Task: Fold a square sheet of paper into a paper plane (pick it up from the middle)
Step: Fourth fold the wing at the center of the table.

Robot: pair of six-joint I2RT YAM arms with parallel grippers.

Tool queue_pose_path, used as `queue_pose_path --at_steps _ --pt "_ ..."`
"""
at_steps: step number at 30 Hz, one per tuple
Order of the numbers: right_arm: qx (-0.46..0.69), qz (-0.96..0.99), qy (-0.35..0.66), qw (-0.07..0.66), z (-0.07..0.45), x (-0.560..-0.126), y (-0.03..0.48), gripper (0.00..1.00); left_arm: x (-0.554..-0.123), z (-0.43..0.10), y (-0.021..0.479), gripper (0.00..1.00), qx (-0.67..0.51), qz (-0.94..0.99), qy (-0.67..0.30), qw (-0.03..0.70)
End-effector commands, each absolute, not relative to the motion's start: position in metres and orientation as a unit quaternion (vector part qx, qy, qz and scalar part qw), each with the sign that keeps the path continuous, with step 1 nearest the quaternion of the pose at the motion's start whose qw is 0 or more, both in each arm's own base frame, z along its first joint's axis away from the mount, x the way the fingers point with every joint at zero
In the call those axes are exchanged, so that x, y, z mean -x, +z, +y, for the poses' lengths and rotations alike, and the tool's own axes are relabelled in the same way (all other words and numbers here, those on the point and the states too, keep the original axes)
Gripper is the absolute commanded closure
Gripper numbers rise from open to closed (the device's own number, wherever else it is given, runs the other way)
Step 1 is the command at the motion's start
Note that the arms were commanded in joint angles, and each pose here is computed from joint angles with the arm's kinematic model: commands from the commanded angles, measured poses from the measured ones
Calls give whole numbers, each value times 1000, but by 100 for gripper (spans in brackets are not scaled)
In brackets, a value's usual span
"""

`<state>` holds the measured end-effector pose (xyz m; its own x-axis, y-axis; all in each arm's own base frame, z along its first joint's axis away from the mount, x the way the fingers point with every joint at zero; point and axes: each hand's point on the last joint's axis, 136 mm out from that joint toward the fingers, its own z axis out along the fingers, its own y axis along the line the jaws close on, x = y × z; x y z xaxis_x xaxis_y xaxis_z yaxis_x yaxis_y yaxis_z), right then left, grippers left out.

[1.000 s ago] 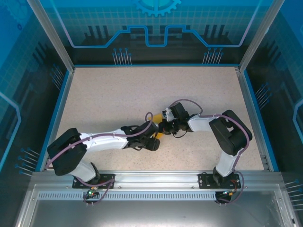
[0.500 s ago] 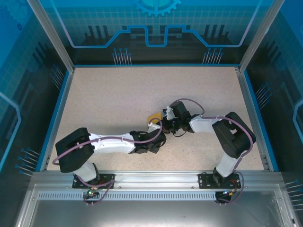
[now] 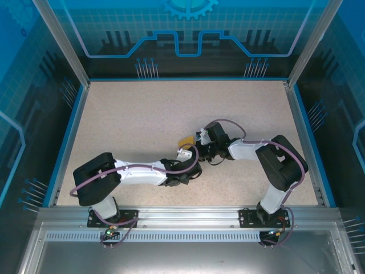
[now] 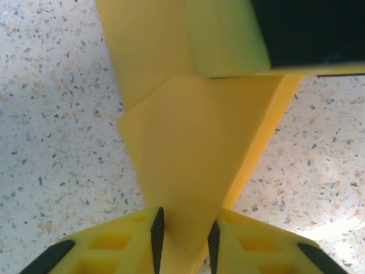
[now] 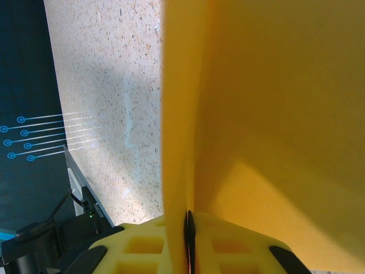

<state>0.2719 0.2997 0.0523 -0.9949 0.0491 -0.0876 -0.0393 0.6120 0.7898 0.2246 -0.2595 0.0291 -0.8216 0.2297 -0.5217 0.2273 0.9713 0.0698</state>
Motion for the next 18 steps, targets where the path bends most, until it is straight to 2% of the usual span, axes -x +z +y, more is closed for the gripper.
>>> queue_pose_path --at_steps 1,15,18 --pt "8 892 450 38 307 -268 60 87 -229 -261 34 73 -110 951 16 287" --pt "4 894 447 30 306 -267 62 88 -227 -242 37 92 -102 947 28 304" --pt "2 892 451 29 306 -264 65 81 -225 -238 33 96 -103 948 21 301"
